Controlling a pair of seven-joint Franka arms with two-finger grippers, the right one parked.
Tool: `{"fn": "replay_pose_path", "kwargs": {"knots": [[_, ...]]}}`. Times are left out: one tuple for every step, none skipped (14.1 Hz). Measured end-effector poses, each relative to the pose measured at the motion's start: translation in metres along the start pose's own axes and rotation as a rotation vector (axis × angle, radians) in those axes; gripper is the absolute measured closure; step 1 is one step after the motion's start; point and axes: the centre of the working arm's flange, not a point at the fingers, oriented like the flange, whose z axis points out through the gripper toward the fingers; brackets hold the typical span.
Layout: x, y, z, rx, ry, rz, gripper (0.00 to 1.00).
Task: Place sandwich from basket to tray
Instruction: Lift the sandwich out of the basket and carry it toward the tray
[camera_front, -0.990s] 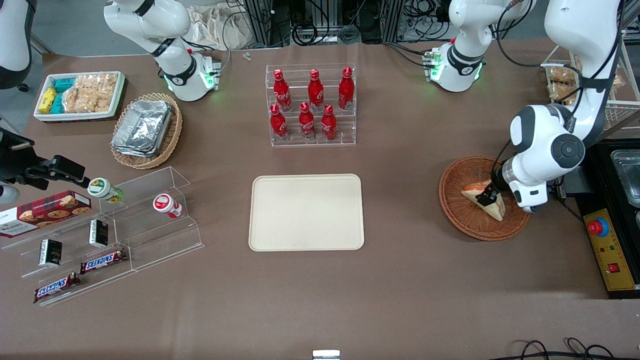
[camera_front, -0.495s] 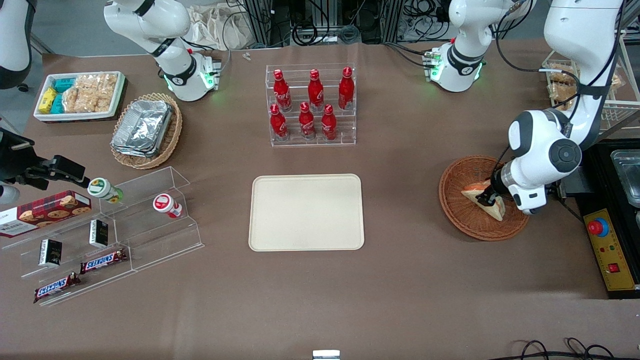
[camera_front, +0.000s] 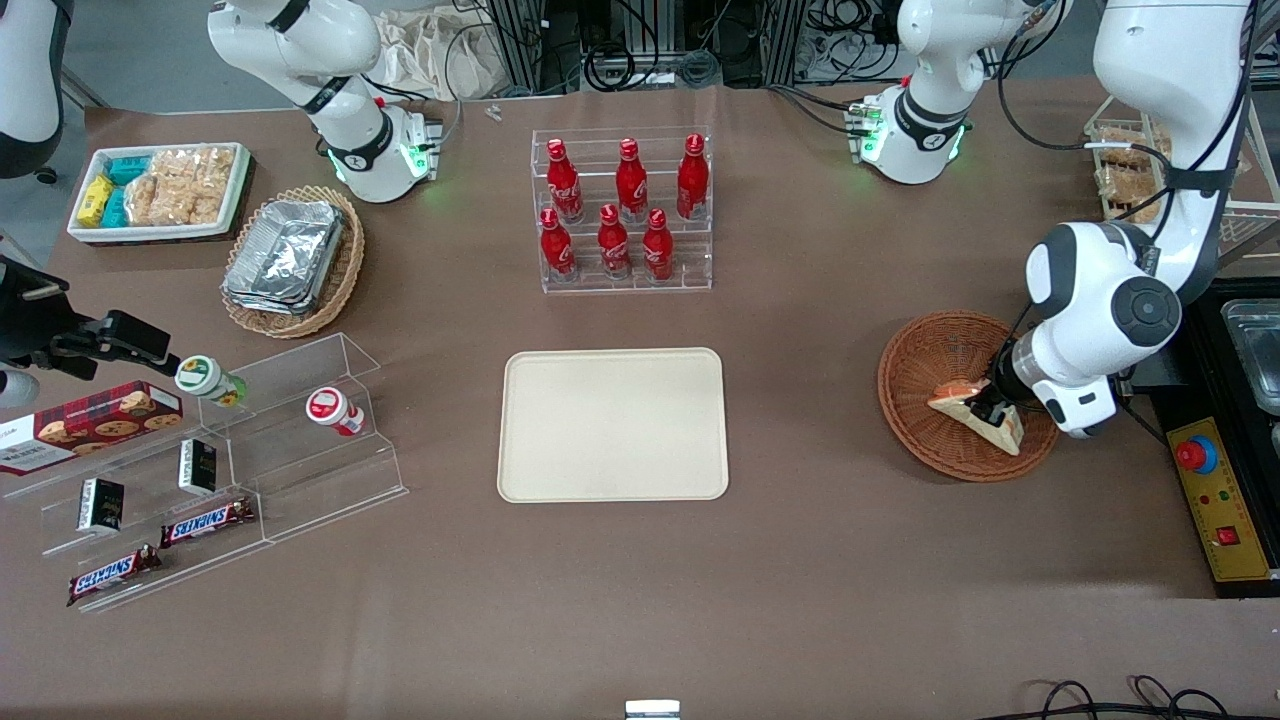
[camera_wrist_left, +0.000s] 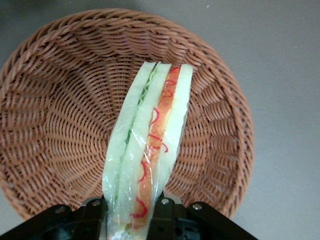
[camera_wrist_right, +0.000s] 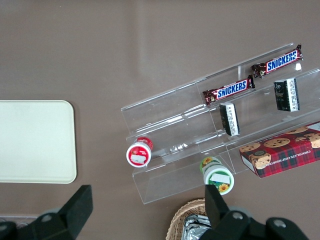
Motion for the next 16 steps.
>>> {"fn": "replay_pose_path", "kwargs": {"knots": [[-0.003, 0.006, -0.012, 0.029, -0.006, 0.013, 0.72], [-0.005, 0.013, -0.028, 0.06, -0.013, 0.035, 0.77], [-0.008, 0.021, -0.048, 0.087, -0.022, 0.071, 0.81], [-0.011, 0.028, -0.07, 0.103, -0.028, 0.111, 0.81], [-0.013, 0.034, -0.091, 0.103, -0.028, 0.155, 0.81], [-0.015, 0.04, -0.111, 0.094, -0.027, 0.209, 0.81], [-0.016, 0.044, -0.129, 0.09, -0.033, 0.264, 0.81], [-0.018, 0.046, -0.148, 0.088, -0.055, 0.313, 0.81], [-0.019, 0.047, -0.171, 0.081, -0.083, 0.356, 0.81], [-0.021, 0.048, -0.195, 0.066, -0.1, 0.389, 0.81], [-0.027, 0.051, -0.219, 0.039, -0.102, 0.42, 0.81], [-0.038, 0.057, -0.239, 0.01, -0.095, 0.454, 0.81], [-0.058, 0.064, -0.252, -0.012, -0.087, 0.494, 0.81], [-0.083, 0.073, -0.257, -0.021, -0.087, 0.541, 0.81], [-0.112, 0.084, -0.255, -0.022, -0.092, 0.593, 0.81], [-0.141, 0.095, -0.249, -0.019, -0.1, 0.643, 0.81]]}}
